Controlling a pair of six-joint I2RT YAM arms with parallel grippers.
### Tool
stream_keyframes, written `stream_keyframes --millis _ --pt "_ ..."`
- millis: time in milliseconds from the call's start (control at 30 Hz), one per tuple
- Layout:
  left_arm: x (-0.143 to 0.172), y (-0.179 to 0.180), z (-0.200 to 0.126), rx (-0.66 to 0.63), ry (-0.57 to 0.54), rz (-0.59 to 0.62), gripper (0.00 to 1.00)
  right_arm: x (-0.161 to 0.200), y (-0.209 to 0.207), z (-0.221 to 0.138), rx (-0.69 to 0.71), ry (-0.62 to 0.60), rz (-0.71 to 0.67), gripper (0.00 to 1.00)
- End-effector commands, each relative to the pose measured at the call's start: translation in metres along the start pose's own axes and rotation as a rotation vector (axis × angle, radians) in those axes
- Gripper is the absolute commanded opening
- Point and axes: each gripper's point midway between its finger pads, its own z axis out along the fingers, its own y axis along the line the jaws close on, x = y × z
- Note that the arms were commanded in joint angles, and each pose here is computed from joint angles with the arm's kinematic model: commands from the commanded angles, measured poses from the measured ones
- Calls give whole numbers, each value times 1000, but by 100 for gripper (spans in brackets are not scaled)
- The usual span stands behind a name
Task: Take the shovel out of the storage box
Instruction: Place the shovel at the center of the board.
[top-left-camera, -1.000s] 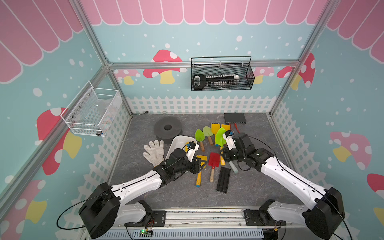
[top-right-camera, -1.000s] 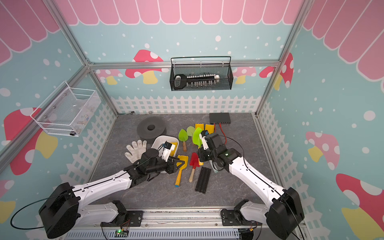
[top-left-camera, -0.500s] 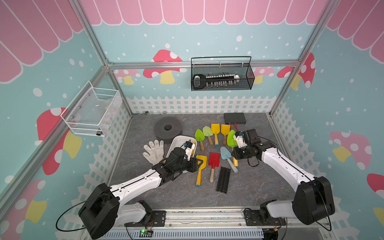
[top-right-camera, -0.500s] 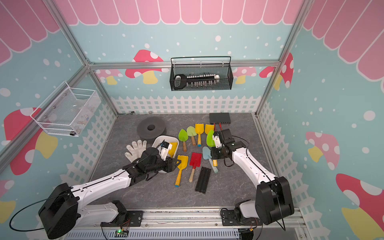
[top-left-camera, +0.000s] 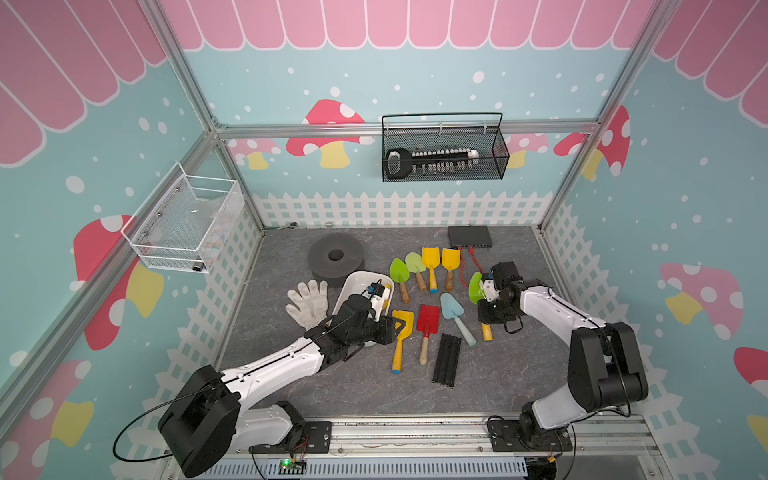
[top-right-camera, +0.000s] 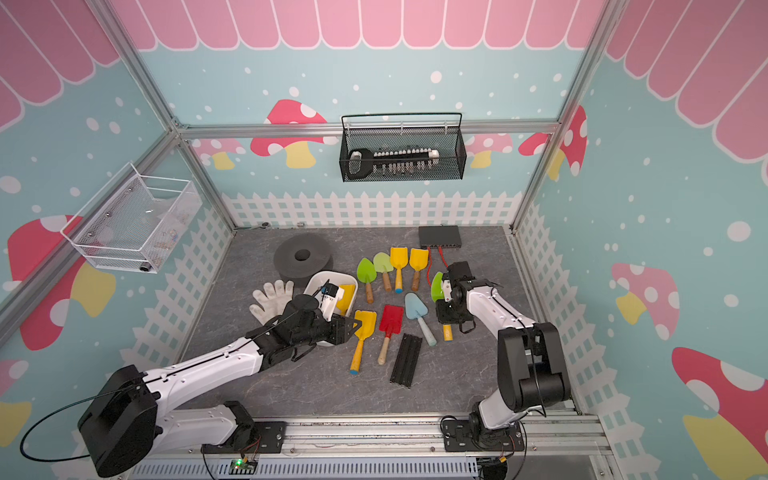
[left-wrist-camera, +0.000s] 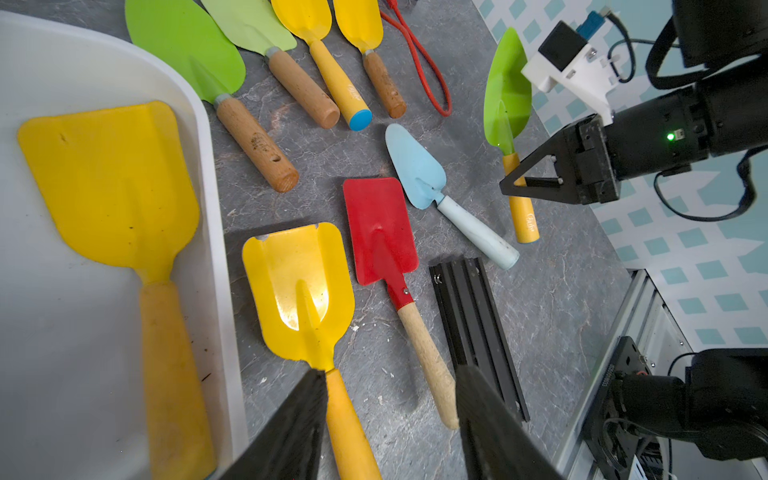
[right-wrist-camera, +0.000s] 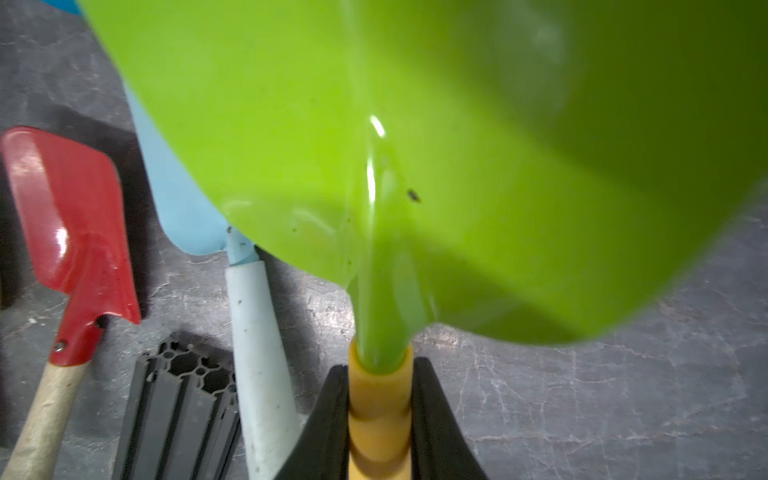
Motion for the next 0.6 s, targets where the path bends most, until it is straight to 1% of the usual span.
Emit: stream_keyframes --millis 0,267,567 --pt "-9 2 -1 -18 -14 -16 53 7 -4 10 -11 39 3 14" --pt "-7 2 1 -19 -6 -23 54 13 -3 31 -39 85 21 17" --pt "-7 2 1 -17 -7 -27 54 16 -9 43 -9 110 43 24"
